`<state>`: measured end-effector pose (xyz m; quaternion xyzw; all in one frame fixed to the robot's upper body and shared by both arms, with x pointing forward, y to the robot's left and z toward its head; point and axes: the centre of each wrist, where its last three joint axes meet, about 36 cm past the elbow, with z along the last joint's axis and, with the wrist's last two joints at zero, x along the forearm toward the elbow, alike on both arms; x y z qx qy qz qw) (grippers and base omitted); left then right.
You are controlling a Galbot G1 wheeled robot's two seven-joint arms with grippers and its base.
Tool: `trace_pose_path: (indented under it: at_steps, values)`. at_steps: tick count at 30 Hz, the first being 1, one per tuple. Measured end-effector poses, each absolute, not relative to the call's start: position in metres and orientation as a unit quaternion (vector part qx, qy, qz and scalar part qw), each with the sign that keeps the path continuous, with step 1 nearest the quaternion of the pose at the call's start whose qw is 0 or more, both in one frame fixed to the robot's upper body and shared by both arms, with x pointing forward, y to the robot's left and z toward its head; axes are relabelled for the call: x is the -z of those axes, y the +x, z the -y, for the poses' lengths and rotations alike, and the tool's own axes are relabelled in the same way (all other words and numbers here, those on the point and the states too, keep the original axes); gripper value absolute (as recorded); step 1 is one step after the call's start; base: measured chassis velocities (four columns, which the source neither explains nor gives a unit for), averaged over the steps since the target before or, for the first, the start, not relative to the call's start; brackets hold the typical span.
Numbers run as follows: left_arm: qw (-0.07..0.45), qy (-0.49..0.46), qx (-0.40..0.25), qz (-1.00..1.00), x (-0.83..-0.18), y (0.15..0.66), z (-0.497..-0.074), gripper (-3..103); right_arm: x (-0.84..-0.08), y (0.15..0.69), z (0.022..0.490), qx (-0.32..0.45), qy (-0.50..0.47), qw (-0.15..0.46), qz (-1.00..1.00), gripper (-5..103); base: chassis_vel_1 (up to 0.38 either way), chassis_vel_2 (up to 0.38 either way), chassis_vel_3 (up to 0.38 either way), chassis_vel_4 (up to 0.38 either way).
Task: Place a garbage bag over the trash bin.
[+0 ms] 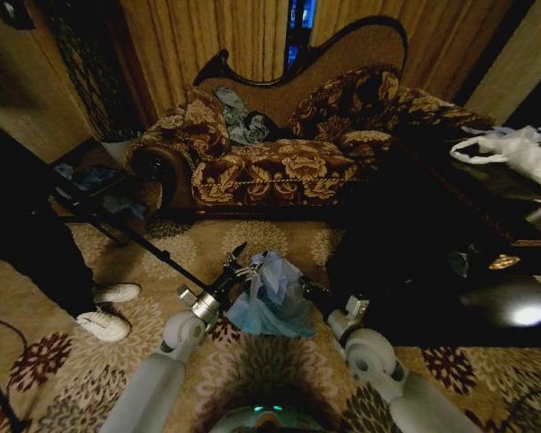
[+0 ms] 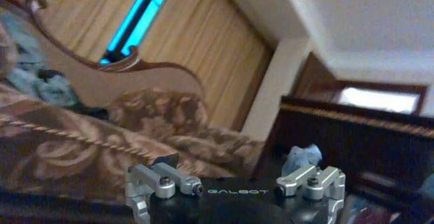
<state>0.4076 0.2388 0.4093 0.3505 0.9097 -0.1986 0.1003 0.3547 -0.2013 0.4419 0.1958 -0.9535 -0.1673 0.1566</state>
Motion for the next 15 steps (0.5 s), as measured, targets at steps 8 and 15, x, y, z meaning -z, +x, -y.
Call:
trace_pose_path:
  at_steps: [8, 15]
  values:
    - [-0.025, 0.275, 0.126, -0.953, -0.414, 0.387, -0.257, 100, -0.44, 0.352, 0.211, 0.157, 0.199, 0.163, 0.953, 0, 0.0, 0.0, 0.0, 0.0]
    - [-0.04, 0.231, 0.12, -0.965, -0.435, 0.38, -0.262, 100, -0.438, 0.35, 0.213, 0.158, 0.2, 0.165, 0.953, 0, 0.0, 0.0, 0.0, 0.0]
